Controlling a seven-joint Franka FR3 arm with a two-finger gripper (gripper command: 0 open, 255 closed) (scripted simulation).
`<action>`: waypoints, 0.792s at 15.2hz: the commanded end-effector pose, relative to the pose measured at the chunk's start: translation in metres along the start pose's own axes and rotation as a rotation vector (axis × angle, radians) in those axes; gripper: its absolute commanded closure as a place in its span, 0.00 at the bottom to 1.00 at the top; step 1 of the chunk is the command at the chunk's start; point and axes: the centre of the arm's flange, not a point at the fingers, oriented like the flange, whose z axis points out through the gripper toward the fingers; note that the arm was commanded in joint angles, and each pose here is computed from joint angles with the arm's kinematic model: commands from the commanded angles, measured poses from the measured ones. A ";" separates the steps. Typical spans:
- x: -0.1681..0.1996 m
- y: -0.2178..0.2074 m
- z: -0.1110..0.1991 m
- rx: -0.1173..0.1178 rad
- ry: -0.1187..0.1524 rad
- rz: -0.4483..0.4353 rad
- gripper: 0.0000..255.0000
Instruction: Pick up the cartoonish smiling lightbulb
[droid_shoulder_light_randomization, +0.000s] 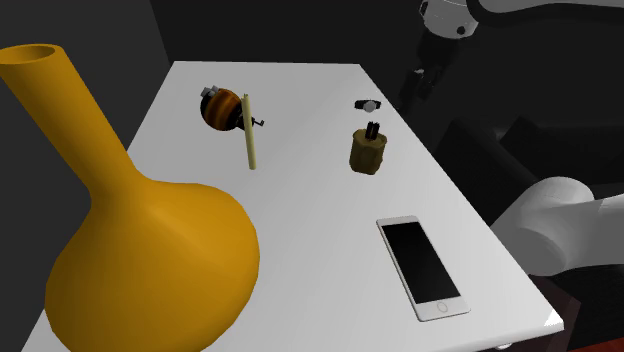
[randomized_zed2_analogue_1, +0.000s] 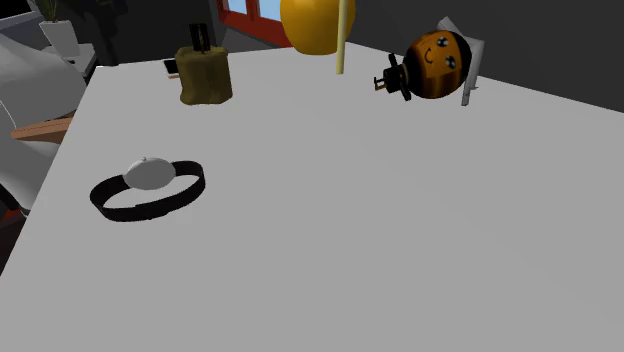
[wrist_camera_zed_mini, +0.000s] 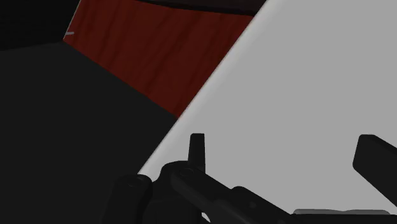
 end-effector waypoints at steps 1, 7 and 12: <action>0.000 0.000 0.000 0.000 0.000 0.000 0.00; 0.053 -0.053 0.004 0.034 0.004 -0.043 0.00; 0.096 -0.098 0.006 0.062 0.007 -0.078 0.00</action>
